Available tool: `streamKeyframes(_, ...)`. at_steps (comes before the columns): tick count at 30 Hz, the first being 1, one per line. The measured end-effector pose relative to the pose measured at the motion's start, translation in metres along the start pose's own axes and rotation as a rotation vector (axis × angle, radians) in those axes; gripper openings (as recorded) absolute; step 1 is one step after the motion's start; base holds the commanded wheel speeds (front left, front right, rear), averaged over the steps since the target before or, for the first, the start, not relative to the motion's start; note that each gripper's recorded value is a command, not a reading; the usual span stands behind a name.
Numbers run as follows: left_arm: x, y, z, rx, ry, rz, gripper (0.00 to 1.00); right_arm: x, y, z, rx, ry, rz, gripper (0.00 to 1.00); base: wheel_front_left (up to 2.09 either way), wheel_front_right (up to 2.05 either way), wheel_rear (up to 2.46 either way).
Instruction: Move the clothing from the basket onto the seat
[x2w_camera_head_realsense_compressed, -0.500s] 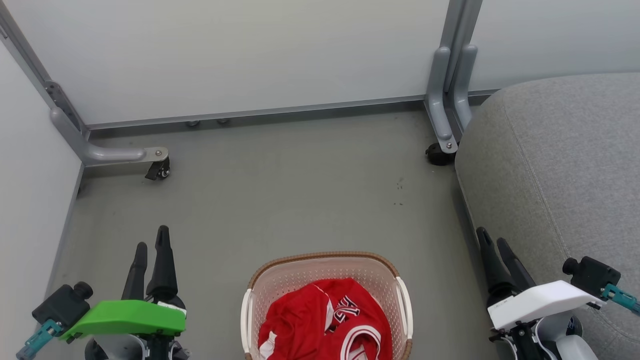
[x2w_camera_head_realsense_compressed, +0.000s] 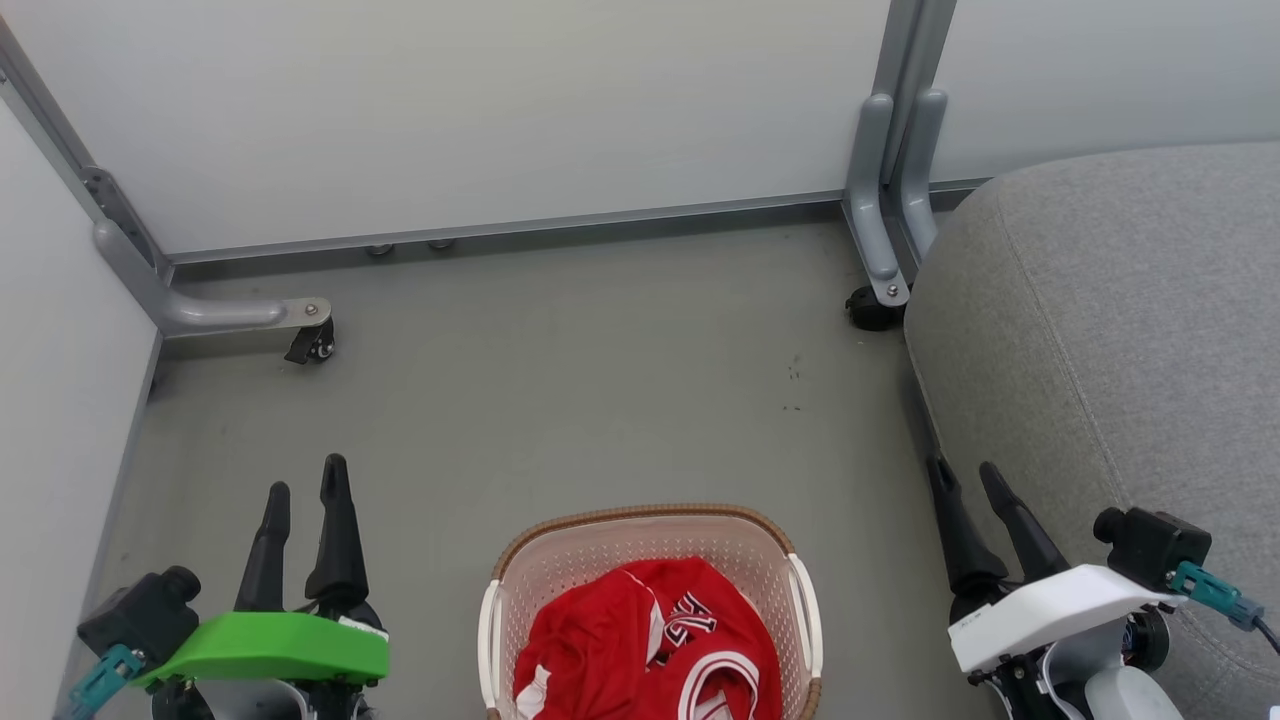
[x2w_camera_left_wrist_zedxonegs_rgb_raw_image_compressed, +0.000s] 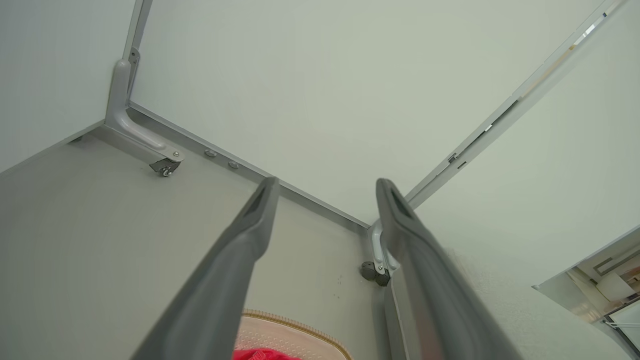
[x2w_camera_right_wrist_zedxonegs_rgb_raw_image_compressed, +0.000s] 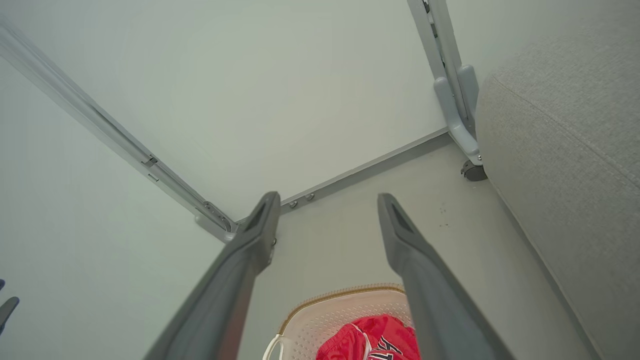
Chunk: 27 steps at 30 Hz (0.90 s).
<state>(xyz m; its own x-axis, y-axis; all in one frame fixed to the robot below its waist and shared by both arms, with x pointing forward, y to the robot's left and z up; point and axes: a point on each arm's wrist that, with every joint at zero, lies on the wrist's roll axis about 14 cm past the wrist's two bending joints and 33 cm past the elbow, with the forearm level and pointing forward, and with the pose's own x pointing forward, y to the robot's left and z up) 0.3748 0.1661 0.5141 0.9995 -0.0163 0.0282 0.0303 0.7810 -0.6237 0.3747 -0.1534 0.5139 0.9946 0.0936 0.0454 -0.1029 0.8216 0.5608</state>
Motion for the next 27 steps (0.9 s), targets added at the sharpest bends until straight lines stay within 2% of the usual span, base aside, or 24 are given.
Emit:
streamKeyframes(16, -0.003, -0.008, -0.005, 0.153, -0.006, -0.045, 1.00, -0.001, 0.009, 0.002, -0.149, -0.024, 0.038, 1.00, 0.00, 0.00, 0.00)
streamKeyframes(27, -0.005, -0.014, -0.011, 0.244, -0.002, -0.084, 1.00, -0.005, 0.005, 0.007, -0.199, -0.047, 0.031, 1.00, 0.00, 0.00, 0.00)
